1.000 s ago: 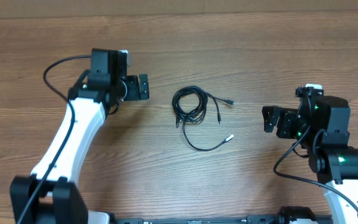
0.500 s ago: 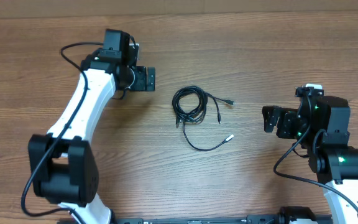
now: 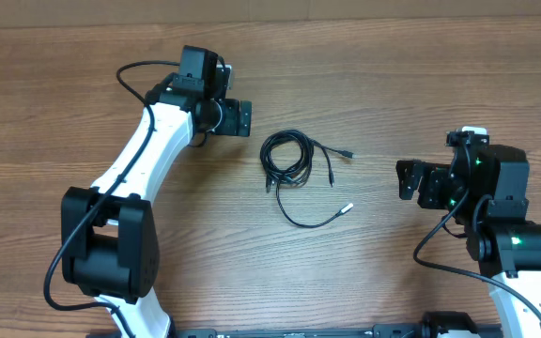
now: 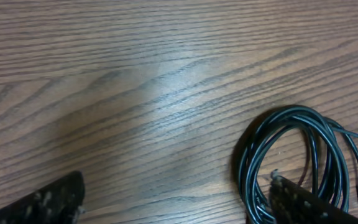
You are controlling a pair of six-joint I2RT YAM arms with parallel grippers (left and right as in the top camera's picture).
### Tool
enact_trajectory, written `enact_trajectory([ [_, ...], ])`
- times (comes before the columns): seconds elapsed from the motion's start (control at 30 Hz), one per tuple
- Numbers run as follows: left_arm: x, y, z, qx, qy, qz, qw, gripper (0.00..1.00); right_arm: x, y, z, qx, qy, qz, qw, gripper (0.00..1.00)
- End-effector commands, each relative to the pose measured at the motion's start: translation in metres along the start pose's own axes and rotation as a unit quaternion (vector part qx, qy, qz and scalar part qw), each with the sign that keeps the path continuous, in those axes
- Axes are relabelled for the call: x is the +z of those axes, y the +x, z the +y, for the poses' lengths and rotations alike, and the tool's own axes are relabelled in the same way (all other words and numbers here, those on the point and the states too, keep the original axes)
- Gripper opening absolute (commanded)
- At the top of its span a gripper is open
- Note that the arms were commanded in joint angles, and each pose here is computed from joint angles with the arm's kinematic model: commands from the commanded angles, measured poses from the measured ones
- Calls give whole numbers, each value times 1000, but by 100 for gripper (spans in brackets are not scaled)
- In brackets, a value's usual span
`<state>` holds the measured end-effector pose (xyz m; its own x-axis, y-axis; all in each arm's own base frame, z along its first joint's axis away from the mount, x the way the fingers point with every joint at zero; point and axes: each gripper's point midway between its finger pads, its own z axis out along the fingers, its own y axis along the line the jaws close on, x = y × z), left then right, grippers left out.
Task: Untangle cables
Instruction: 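Grasp the black cable bundle with the left gripper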
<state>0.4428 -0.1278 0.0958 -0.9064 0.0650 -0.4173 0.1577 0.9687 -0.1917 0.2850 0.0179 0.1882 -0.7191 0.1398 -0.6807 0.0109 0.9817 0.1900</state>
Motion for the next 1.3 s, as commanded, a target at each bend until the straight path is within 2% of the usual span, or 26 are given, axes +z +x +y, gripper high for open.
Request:
enact_trajectory([
  [0.0, 7, 1, -19, 27, 16, 5, 999, 91, -6, -10, 3, 2, -6, -16, 1000, 100],
  [0.3, 50, 36, -48, 61, 24, 66, 996, 88, -6, -10, 3, 2, -6, -16, 1000, 100],
  [0.4, 65, 48, -51, 67, 23, 86, 994, 81, -6, -10, 3, 2, -6, -16, 1000, 100],
  [0.57, 76, 59, -55, 69, 28, 105, 992, 41, -6, -11, 3, 2, -6, -18, 1000, 100],
  [0.63, 76, 60, -56, 69, 30, 107, 991, 18, -6, -12, 3, 2, -7, -20, 1000, 100],
  [0.7, 75, 59, -59, 69, 36, 106, 991, 4, -6, -13, 4, 2, -7, -21, 1000, 100],
  [0.9, 57, 48, -82, 67, 92, 97, 989, 4, -8, -23, 27, -6, -75, -38, 996, 100],
  [1.1, 9, 24, -114, 74, 161, 78, 981, 4, 1, -35, 48, 20, -140, -43, 989, 100],
  [1.27, -22, 21, -129, 76, 198, 74, 975, 4, 21, -35, 61, 52, -187, -15, 981, 90],
])
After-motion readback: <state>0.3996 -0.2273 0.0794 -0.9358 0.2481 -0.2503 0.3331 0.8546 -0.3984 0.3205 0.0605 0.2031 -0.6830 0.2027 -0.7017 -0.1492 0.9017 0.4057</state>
